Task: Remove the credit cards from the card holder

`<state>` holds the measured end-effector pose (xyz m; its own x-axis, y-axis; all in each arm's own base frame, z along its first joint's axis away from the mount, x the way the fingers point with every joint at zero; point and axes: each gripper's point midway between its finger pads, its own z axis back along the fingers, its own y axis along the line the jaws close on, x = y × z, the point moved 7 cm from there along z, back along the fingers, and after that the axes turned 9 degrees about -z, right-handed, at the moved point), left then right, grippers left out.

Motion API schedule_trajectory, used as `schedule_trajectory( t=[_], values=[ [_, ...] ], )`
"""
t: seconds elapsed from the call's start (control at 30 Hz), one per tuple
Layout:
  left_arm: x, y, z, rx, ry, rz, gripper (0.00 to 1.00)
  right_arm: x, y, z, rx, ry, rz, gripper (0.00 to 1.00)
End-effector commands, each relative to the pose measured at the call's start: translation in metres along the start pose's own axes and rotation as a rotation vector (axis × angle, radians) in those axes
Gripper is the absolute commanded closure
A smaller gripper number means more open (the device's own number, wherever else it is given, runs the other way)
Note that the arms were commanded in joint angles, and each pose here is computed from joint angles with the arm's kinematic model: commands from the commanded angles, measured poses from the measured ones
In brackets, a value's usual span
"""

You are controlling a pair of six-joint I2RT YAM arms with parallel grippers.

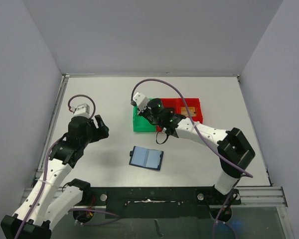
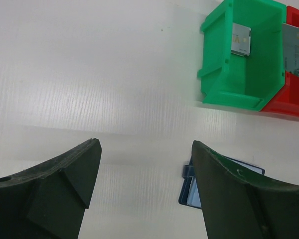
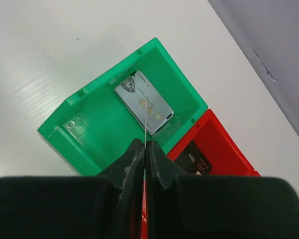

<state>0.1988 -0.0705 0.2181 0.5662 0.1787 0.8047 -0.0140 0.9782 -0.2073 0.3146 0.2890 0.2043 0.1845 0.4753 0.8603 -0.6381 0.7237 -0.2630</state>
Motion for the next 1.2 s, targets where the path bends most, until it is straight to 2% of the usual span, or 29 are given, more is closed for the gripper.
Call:
schedule_trajectory(
  t=[0.0,0.47,1.17],
  values=[
    [0.019,-0.003,0.005,-0.031,-0.114,-0.004,0.26,0.016,-0.010,-0.019,0.019,0.020,0.135,1.00],
    [0.019,-0.004,0.007,-0.048,-0.128,0.000,0.26,0.006,-0.026,-0.083,0.043,0.087,0.368,1.00],
    [0.019,-0.004,0.008,-0.049,-0.138,0.000,0.26,-0.013,-0.039,-0.119,0.094,0.112,0.594,1.00]
  ],
)
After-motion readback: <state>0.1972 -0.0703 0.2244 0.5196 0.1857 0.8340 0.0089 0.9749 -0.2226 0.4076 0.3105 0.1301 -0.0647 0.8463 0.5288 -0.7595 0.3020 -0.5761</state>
